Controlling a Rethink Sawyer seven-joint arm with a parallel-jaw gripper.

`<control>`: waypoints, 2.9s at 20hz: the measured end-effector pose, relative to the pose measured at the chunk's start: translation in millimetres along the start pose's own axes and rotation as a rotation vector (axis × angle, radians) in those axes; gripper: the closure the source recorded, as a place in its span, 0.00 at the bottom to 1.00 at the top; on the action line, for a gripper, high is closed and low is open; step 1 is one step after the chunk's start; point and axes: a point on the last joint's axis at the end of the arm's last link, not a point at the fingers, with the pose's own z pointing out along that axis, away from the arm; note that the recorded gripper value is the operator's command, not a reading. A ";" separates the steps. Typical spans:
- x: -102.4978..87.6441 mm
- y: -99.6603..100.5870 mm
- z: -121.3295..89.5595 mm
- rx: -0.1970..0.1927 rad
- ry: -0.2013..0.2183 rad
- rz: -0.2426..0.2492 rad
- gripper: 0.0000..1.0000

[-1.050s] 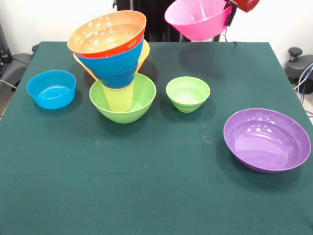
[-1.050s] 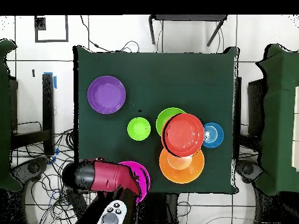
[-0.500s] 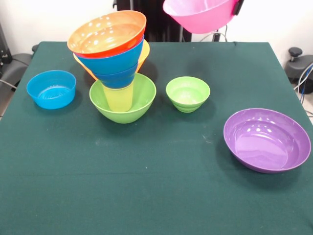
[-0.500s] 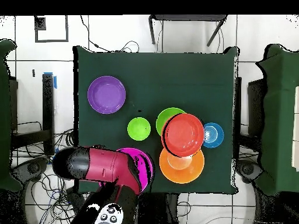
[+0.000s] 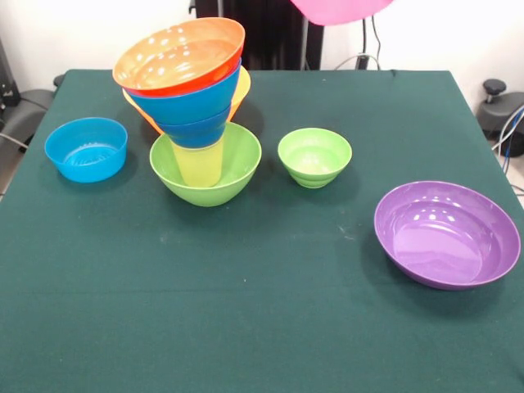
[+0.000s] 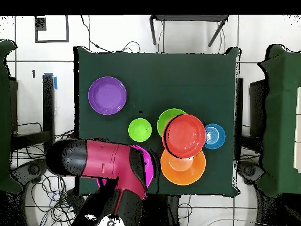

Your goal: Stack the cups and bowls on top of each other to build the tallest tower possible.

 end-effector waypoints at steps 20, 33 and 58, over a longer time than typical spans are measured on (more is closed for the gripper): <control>-102.4 -54.6 -55.6 -0.002 -0.036 0.112 1.00; -164.8 -83.8 -30.2 -0.036 -0.128 0.142 1.00; -199.2 -70.0 25.5 -0.115 -0.219 0.022 1.00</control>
